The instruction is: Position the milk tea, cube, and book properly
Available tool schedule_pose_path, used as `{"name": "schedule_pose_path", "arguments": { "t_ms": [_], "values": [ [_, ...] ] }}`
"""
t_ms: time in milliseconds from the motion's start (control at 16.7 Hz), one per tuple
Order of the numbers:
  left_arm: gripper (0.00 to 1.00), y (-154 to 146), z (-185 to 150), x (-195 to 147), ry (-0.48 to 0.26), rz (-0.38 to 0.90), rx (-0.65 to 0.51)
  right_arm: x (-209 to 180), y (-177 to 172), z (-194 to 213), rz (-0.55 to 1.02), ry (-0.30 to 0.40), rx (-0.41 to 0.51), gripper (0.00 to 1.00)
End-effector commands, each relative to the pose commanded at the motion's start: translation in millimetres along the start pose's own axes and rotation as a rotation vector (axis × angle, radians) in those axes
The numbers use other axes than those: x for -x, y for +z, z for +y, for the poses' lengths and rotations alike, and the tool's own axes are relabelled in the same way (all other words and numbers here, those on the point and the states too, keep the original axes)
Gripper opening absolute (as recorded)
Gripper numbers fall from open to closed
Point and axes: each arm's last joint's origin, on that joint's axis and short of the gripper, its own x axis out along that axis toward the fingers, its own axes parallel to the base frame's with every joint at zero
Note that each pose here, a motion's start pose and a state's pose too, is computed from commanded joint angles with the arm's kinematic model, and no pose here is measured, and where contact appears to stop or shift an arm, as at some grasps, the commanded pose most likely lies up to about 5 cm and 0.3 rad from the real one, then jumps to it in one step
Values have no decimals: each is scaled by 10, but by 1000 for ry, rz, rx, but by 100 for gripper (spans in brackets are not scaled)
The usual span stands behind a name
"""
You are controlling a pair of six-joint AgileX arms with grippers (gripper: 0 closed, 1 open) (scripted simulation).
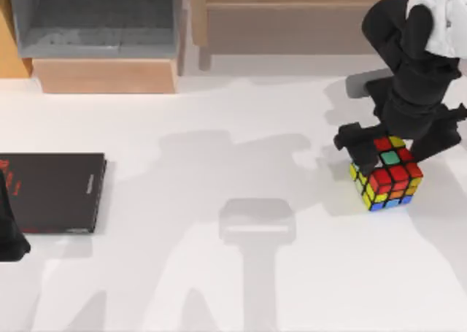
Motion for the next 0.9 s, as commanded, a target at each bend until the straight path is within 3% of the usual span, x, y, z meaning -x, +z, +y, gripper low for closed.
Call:
{"name": "schedule_pose_path", "arguments": {
  "t_ms": [360,900],
  "values": [
    [100,0,0,0,0,0,0,0,0,0,0,0,0,2],
    [100,0,0,0,0,0,0,8,0,-10,-2,-1,-3,0]
  ]
}}
